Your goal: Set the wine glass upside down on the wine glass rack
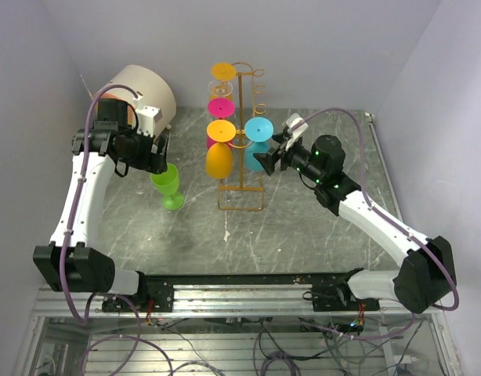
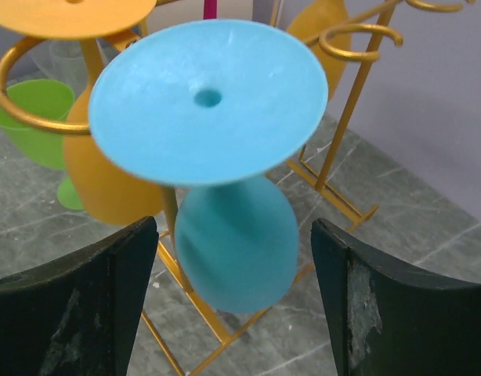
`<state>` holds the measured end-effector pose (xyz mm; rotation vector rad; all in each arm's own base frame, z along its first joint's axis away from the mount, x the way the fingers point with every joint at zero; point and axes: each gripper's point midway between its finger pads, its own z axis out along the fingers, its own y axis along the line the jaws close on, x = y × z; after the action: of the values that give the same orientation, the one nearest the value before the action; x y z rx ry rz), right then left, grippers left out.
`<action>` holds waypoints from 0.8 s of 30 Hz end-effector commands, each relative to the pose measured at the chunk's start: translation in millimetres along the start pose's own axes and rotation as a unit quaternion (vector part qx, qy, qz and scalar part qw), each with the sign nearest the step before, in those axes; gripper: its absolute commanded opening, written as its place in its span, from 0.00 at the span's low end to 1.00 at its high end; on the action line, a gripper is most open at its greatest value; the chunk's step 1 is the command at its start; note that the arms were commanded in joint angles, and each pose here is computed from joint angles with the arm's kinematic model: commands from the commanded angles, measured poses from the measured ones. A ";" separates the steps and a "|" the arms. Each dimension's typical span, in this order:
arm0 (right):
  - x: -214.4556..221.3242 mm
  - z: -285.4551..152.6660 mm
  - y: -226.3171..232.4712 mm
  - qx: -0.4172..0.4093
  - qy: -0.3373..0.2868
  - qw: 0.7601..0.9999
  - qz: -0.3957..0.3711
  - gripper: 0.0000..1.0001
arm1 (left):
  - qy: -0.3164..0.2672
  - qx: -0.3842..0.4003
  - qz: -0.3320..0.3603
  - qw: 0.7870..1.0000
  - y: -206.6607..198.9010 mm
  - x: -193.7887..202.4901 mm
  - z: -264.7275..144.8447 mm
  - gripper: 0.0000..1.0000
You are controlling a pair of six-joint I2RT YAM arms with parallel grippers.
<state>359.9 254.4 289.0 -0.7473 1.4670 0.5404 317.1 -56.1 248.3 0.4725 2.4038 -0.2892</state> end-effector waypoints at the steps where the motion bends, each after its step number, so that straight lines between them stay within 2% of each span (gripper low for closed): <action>1: -19.4 -18.9 -4.3 0.026 -0.031 0.999 0.002 0.82 | -0.011 -0.032 0.022 0.999 10.6 -15.1 8.0 0.88; 3: -22.5 -27.5 -2.7 0.032 -0.040 0.999 0.007 0.93 | -0.003 -0.043 0.025 0.999 13.9 -17.5 14.7 0.85; 4: -24.5 -31.9 -2.5 0.035 -0.045 0.998 0.010 0.99 | -0.001 -0.051 0.026 0.998 16.0 -18.9 18.0 0.79; 6: -30.7 -42.7 -3.3 0.049 -0.054 0.997 0.019 1.00 | 0.006 -0.061 0.025 0.998 20.3 -18.9 27.8 0.67; 13: -39.8 -84.2 9.0 0.063 -0.070 0.992 0.084 1.00 | 0.039 -0.104 0.026 0.993 35.4 -13.0 56.4 0.55; 14: -38.8 -89.6 11.6 0.062 -0.069 0.991 0.092 1.00 | 0.044 -0.113 0.025 0.992 38.2 -12.4 58.8 0.48; 15: -37.7 -95.5 14.9 0.061 -0.069 0.991 0.101 1.00 | 0.049 -0.119 0.022 0.991 40.3 -11.5 60.7 0.46; 16: -36.0 -101.2 18.3 0.059 -0.069 0.990 0.110 1.00 | 0.052 -0.124 0.019 0.991 42.0 -10.4 62.7 0.36; 17: -34.8 -106.7 20.4 0.060 -0.070 0.989 0.115 1.00 | 0.055 -0.131 0.016 0.990 44.5 -8.8 64.3 0.33; 21: -33.1 -128.8 25.5 0.068 -0.075 0.987 0.122 1.00 | 0.056 -0.159 0.013 0.986 53.2 -3.3 63.6 0.31; 24: -31.6 -139.0 24.9 0.079 -0.074 0.987 0.120 1.00 | 0.050 -0.167 0.012 0.985 55.0 0.4 62.7 0.34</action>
<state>251.7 183.0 334.0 -0.4417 1.4011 0.6503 371.5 -34.5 190.4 0.4174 2.5255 0.0791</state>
